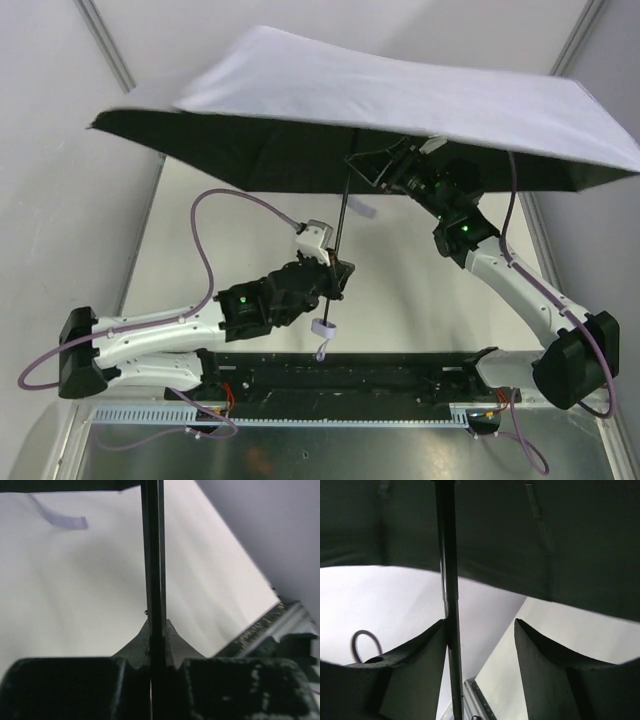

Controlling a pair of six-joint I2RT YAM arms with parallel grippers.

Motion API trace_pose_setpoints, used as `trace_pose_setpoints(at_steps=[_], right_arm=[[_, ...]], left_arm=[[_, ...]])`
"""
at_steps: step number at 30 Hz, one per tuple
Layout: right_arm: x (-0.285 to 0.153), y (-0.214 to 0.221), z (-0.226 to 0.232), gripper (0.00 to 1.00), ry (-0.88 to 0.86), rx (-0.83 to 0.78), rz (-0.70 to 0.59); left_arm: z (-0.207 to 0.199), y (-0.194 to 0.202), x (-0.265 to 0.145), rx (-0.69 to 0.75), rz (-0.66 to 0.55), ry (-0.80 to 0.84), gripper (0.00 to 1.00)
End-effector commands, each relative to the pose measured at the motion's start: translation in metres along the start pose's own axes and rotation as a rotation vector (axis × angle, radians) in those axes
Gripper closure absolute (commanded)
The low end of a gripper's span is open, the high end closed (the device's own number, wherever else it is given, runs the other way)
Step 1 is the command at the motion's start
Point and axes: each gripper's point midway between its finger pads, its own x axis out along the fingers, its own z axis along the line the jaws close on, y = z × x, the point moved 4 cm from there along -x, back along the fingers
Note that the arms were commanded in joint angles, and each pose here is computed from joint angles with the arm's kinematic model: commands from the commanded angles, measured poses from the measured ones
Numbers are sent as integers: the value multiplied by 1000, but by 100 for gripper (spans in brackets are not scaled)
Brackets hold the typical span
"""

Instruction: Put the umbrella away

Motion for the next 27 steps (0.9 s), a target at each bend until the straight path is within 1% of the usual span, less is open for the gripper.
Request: trace_pose_setpoints(at_steps=[1, 3, 5, 8, 9, 11, 13, 14, 15, 16, 17, 18, 20, 21, 23, 27], right_arm=[[8, 3, -1, 40, 65, -60, -9], [10, 5, 1, 42, 95, -82, -18], [10, 7, 4, 46, 123, -112, -25], [12, 10, 11, 49, 128, -140, -19], [12, 10, 12, 52, 120, -143, -16], [13, 10, 14, 68, 104, -142, -7], [13, 8, 17, 90, 64, -134, 8], [13, 7, 21, 95, 26, -134, 19], [12, 6, 27, 97, -24, -139, 31], [11, 5, 35, 99, -82, -149, 45], [9, 4, 43, 99, -127, -159, 50], [6, 2, 50, 100, -161, -169, 51], [-1, -2, 63, 100, -222, -180, 59], [-4, -4, 68, 100, -254, -178, 63], [-8, -6, 81, 100, -325, -154, 73], [-13, -7, 99, 100, -452, -102, 76]], left_arm=[[-6, -54, 1, 36, -214, -135, 100], [-8, -51, 4, 53, -205, -154, 100], [-10, -49, 5, 71, -190, -171, 100], [-14, -47, 5, 86, -174, -171, 100], [-16, -47, 4, 89, -171, -167, 100], [-20, -48, 3, 91, -165, -155, 100], [-24, -49, -1, 93, -150, -122, 100], [-25, -47, -4, 85, -140, -98, 98], [-25, -46, -7, 66, -127, -67, 91], [-24, -44, -10, 27, -113, -29, 80], [-22, -42, -13, -11, -94, 13, 64], [-21, -39, -16, -49, -70, 81, 51], [-18, -36, -18, -110, -63, 224, 34], [-14, -33, -20, -132, -59, 273, 29], [-6, -28, -20, -147, -47, 327, 24], [-26, -31, -29, -128, -32, 509, 14]])
